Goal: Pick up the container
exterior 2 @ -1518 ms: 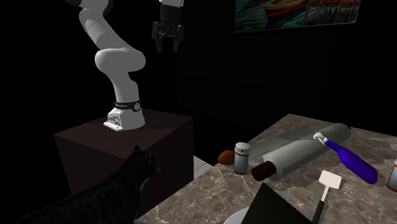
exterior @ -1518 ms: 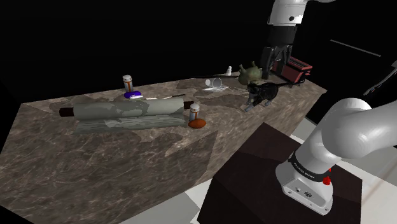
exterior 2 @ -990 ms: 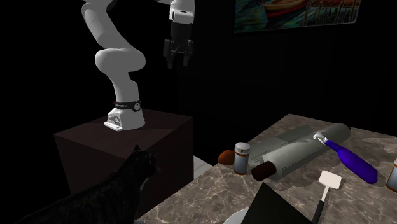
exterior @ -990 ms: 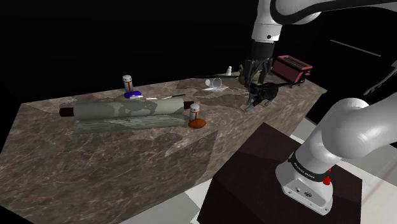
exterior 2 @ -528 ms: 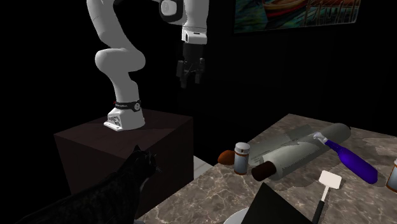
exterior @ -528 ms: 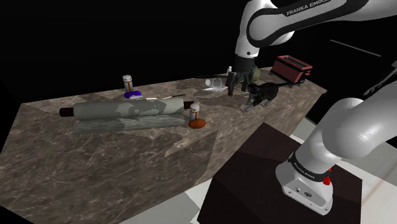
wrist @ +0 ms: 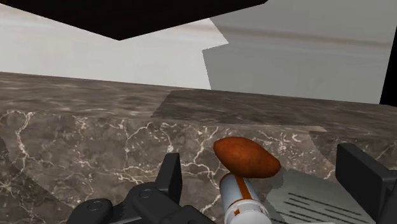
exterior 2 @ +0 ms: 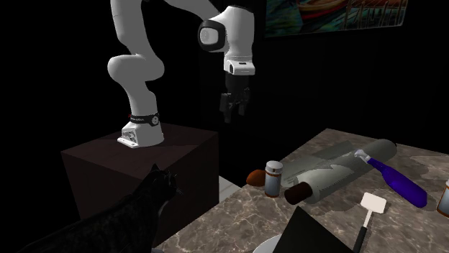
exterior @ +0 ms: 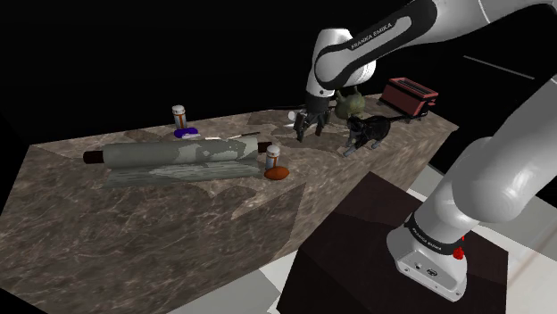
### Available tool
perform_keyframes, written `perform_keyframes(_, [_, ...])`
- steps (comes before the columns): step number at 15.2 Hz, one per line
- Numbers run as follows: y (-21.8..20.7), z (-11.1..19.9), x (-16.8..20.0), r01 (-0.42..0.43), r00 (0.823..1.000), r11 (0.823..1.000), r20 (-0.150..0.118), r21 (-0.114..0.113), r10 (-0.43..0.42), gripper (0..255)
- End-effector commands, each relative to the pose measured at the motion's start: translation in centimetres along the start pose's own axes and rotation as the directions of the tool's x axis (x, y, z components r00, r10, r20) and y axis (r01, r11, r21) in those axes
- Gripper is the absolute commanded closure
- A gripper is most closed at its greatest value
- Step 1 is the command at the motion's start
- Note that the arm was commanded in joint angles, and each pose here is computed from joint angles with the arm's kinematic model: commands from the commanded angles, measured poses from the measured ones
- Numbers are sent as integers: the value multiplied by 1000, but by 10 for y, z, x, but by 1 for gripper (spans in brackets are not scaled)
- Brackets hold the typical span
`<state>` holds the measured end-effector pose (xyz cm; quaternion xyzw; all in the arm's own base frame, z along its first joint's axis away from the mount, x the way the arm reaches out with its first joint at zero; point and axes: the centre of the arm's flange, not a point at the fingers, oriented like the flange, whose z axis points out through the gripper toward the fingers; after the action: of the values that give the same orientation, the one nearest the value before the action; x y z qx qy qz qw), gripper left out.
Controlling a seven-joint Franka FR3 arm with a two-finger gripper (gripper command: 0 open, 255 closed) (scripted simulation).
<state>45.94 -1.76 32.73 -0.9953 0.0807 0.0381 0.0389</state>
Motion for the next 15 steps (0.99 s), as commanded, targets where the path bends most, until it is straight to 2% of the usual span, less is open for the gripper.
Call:
perform_keyframes(1, [-1, 21, 16, 2, 1000, 1000, -16, 2, -2, 0])
perform_keyframes(15, [-11, 129, 143, 14, 994, 1000, -112, 21, -12, 0])
